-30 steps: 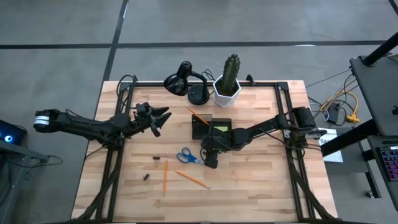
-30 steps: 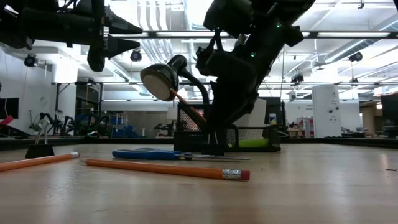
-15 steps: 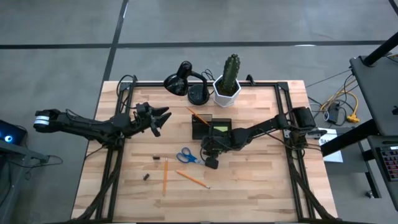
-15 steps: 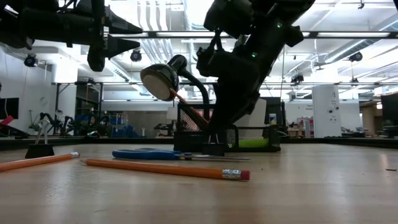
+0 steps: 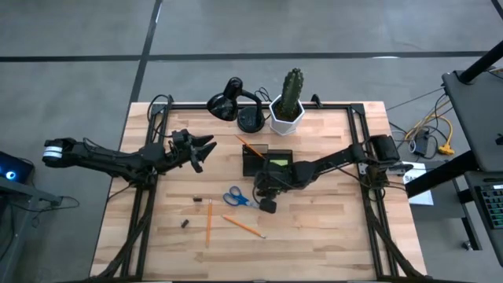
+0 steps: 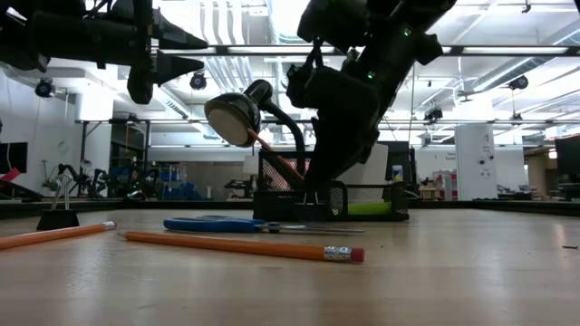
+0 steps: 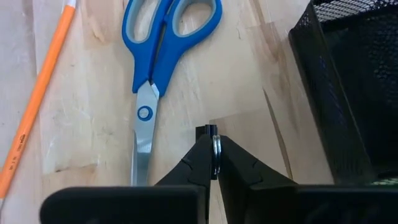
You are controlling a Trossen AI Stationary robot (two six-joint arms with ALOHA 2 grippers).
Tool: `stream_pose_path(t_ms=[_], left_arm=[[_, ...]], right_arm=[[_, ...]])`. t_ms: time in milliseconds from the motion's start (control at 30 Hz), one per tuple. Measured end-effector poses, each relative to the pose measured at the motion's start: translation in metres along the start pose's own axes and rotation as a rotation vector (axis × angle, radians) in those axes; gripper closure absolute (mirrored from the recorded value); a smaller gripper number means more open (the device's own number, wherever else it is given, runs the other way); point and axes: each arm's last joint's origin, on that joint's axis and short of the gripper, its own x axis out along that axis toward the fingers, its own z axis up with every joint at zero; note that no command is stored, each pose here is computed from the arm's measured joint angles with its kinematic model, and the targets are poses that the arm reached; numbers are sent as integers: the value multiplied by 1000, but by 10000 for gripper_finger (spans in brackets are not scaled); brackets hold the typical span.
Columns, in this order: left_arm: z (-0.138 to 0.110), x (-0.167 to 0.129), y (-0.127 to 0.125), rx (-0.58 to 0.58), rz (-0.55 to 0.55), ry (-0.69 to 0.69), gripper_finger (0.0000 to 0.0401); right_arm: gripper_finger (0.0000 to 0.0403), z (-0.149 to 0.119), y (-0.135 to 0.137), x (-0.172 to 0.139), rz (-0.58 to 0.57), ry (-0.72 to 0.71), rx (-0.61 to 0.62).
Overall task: Pick and place office supplies into organizer
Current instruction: Put the top right clip into the mesh desk organizer
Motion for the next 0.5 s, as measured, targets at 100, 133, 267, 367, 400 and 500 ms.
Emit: stream_pose_path(t_ms=[100, 133, 267, 367, 400, 500], left_arm=[[0, 0, 0, 0, 0, 0, 233], [0, 0, 0, 0, 0, 0, 233], [0, 0, 0, 0, 0, 0, 233], [0, 0, 0, 0, 0, 0, 233], [0, 0, 0, 0, 0, 0, 233], [0, 0, 0, 0, 0, 0, 233]], right_arm=[[394, 6, 0, -4, -9, 13, -22], [394, 9, -1, -6, -14, 12, -37], [394, 24, -4, -13, -42, -8, -60], [394, 38, -9, -21, -53, -22, -70], [394, 43, -10, -23, -55, -29, -71], [394, 56, -14, -30, -66, -63, -99]])
